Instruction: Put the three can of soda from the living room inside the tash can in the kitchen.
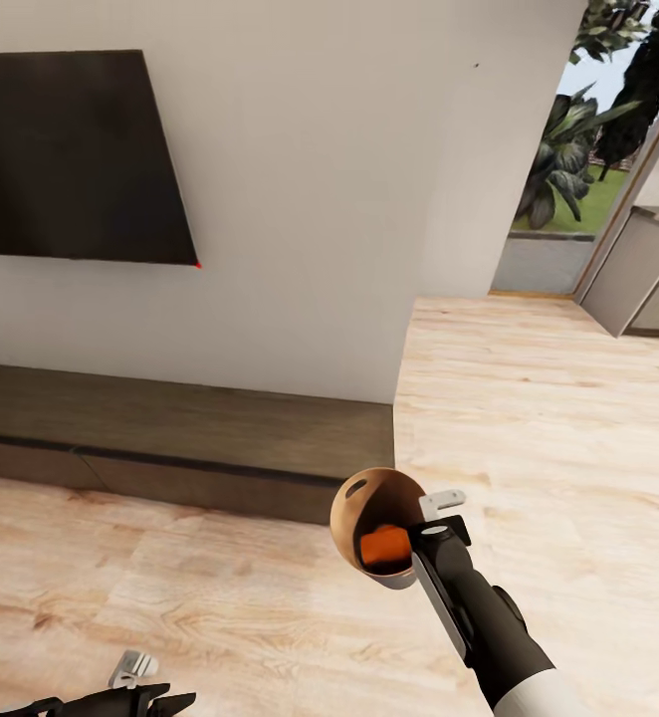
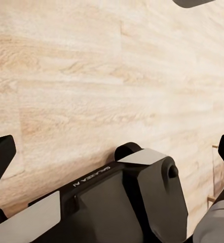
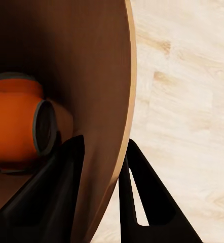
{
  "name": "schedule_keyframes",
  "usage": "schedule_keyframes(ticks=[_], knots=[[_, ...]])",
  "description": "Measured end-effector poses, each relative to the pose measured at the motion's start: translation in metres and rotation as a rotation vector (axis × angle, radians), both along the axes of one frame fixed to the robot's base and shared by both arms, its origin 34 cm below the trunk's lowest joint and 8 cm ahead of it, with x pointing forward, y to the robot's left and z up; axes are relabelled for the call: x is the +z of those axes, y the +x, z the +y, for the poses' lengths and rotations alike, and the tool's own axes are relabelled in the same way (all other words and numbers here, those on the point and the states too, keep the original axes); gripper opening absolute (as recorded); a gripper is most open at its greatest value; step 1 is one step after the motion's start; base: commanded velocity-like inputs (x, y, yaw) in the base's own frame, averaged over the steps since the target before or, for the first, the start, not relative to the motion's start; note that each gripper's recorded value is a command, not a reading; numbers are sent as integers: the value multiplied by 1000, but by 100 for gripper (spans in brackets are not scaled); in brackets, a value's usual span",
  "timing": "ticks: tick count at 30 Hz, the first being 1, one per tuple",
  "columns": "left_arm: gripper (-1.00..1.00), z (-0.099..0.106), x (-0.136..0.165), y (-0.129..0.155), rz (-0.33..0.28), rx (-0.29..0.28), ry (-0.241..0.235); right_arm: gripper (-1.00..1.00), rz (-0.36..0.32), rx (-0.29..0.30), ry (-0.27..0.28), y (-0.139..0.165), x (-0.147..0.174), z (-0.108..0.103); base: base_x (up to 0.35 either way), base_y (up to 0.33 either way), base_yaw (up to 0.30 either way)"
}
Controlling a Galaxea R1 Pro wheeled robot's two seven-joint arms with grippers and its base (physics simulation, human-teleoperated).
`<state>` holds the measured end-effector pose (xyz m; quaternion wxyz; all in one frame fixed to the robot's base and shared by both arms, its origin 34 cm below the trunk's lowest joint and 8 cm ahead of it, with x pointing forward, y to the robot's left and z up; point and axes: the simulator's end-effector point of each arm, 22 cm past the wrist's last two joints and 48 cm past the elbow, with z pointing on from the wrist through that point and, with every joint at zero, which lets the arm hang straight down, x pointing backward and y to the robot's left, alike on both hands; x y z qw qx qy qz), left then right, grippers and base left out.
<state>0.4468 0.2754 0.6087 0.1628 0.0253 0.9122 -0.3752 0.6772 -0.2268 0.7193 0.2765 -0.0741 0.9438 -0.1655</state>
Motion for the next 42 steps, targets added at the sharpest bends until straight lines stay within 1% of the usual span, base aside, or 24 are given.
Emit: schedule_keyframes(ticks=[42], knots=[[100, -1, 23, 18, -72, -3, -1, -100, -69, -1, 3, 9, 37, 0, 0, 0, 0]])
